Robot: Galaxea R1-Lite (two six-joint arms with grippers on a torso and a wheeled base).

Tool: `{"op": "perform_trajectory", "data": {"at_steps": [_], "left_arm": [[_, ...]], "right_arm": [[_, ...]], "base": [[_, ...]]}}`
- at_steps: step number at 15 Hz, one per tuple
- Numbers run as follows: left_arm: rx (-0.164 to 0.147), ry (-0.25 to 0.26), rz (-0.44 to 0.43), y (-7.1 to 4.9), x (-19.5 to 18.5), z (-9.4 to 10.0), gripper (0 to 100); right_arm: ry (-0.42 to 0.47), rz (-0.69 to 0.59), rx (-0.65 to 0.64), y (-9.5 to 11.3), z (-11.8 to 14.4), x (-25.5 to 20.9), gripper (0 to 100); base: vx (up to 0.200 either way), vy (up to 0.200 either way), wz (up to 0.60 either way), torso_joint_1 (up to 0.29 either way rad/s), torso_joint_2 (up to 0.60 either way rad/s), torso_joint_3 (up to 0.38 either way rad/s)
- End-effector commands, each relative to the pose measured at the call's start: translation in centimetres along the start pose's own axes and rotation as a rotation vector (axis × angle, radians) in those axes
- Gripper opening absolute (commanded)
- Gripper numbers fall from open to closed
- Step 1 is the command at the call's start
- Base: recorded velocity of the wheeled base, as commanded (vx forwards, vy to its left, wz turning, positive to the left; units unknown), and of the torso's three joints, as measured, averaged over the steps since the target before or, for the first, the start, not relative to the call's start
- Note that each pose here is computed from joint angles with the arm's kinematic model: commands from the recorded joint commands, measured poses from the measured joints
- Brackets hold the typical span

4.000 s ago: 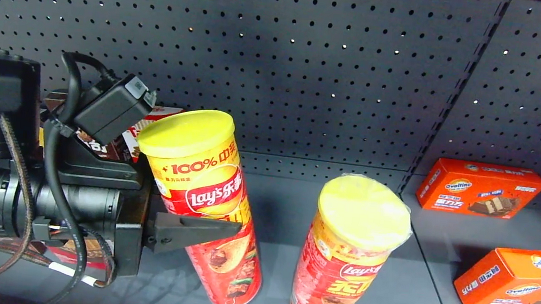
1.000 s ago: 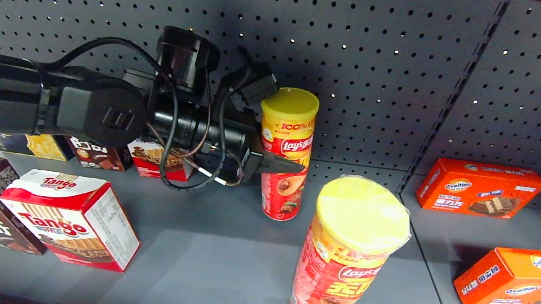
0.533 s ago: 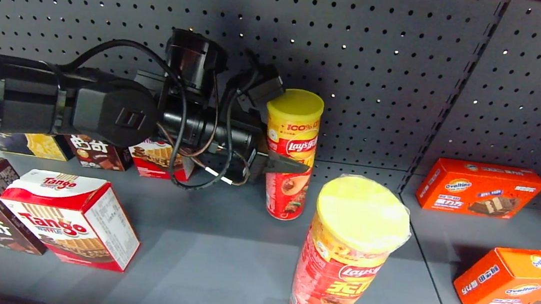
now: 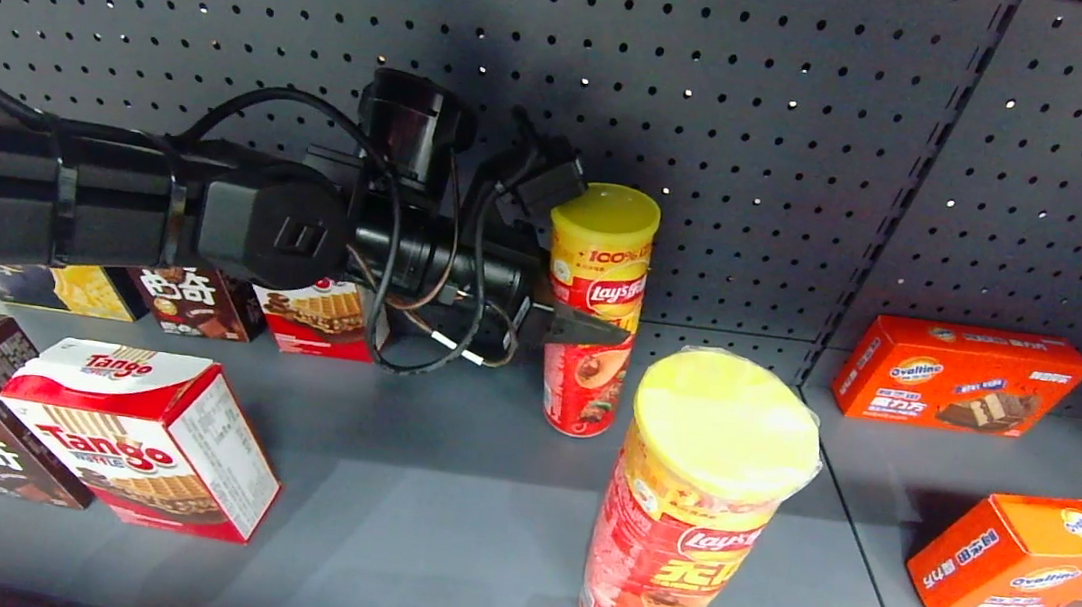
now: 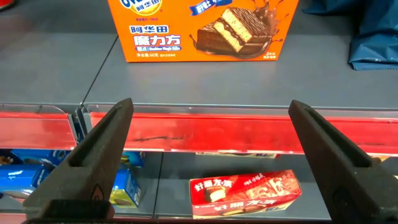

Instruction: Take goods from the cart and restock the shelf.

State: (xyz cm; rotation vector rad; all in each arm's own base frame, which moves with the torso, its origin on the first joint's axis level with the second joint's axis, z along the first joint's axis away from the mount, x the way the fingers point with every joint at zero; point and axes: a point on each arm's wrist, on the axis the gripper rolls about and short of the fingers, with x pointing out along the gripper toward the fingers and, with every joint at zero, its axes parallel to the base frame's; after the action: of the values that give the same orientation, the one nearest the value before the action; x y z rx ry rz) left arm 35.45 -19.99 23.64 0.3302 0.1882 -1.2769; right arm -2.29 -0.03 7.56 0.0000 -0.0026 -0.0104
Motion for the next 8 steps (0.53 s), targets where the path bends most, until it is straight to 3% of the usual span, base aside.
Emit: {"op": "perform_trajectory", "data": {"at_steps": [1,8], "left_arm": [[-0.003,0.003,-0.002,0.2,0.3,-0.2,0],[0.006,0.024,-0.017,0.3,1.3,-1.3,0]], "right_arm": [[0.001,0.000,0.000,0.0,0.0,0.0,100],[0.001,0.000,0.000,0.0,0.0,0.0,100]], "base": [[0.000,0.000,0.00,0.000,0.00,0.000],[0.000,0.000,0.00,0.000,0.00,0.000]]}}
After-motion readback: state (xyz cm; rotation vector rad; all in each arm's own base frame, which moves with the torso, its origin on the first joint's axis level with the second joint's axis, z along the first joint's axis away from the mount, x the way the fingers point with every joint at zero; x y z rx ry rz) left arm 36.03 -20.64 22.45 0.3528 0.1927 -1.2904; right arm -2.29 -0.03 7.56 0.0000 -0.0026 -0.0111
